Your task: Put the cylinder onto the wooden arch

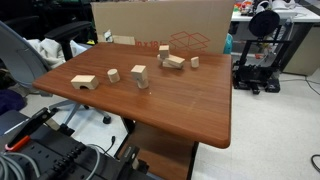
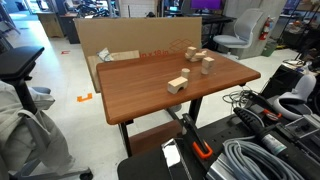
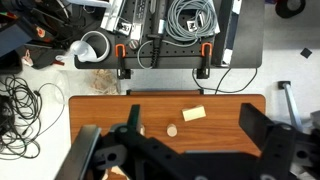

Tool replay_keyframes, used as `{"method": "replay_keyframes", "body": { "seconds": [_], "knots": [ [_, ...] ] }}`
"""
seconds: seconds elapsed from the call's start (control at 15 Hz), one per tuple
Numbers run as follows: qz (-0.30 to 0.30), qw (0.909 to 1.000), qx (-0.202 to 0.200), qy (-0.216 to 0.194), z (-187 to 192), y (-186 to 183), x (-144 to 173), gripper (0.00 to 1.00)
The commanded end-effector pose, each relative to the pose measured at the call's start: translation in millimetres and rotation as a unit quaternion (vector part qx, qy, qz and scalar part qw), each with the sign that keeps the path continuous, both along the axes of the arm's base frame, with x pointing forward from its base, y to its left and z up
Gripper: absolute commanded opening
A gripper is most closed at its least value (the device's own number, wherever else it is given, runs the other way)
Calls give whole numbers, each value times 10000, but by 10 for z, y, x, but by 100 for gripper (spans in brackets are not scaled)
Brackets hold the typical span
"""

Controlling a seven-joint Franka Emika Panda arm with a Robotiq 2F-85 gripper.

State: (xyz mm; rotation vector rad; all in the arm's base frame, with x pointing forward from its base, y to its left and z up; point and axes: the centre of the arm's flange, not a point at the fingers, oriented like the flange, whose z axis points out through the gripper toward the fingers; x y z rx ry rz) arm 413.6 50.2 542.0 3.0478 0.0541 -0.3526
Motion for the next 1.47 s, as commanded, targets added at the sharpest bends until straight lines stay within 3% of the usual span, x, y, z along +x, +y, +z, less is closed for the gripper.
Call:
{"method": "replay_keyframes", "body": {
  "seconds": [0.0,0.73,1.07,1.4],
  "knots": [
    [0,10000,0,0,0,0,0,100],
    [-58,10000,57,-42,-65,-34,109,100],
    [47,9996,-28,-267,-473,-118,324,100],
    [144,9981,144,-574,-1182,-201,441,100]
  ]
}}
